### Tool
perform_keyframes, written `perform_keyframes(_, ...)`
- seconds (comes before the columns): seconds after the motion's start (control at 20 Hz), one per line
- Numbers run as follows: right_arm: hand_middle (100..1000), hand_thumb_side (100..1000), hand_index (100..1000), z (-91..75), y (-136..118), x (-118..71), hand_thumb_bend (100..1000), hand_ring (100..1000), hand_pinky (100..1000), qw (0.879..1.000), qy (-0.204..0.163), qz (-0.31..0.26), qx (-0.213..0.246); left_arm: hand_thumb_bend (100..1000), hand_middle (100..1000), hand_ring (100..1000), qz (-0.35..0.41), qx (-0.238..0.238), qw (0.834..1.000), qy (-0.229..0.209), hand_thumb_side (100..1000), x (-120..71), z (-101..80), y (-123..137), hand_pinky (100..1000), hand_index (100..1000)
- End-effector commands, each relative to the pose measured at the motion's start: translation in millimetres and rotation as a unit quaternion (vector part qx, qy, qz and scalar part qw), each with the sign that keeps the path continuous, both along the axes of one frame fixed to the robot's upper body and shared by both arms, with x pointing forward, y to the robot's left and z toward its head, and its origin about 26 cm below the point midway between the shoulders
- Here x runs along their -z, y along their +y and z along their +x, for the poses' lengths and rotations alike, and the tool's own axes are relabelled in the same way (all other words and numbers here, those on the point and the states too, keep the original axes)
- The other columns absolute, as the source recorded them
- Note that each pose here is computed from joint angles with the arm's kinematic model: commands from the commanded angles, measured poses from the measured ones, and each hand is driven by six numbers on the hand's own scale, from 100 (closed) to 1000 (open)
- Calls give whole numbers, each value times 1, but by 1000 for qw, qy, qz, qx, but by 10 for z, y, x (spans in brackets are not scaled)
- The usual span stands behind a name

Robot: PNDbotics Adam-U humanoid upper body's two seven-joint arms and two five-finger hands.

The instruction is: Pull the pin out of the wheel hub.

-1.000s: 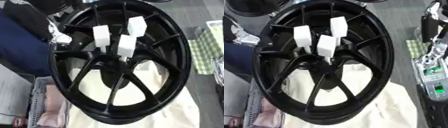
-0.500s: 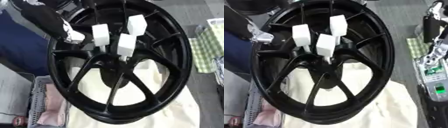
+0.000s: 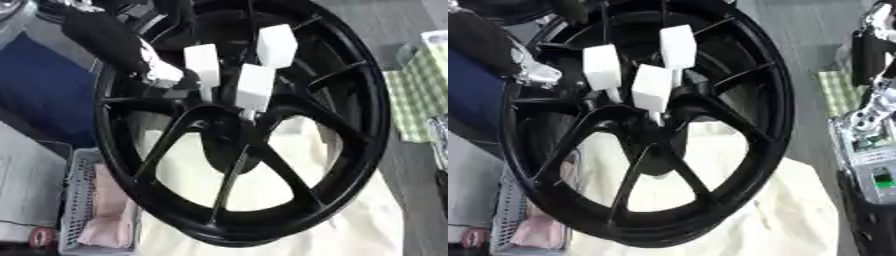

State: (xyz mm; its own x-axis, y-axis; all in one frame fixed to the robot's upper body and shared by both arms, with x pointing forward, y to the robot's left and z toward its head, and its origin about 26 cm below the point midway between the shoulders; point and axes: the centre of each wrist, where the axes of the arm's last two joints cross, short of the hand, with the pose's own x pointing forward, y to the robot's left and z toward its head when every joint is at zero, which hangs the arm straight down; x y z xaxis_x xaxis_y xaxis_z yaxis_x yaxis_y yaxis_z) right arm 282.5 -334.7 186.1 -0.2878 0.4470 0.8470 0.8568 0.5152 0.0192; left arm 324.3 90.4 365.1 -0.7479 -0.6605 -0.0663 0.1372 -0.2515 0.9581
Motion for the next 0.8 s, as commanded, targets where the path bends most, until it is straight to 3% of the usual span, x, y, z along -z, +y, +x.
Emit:
perform_keyframes(0.05,696,594,783,-24,16,-94,100,807,705,1000,-6,7,28,546,700,818,9,-32,999,10,622,-62,9,10,849,843)
perform_keyframes(0.35,695,596,783,-18,25,-100,100,807,705,1000,-10,11,24,529,736,826,11,-40,999,14,623,-13,87,-15,848,859)
perform_keyframes(0.8,695,601,783,-12,36,-106,100,808,705,1000,-14,17,18,516,718,813,13,-39,999,24,633,36,138,-57,840,845)
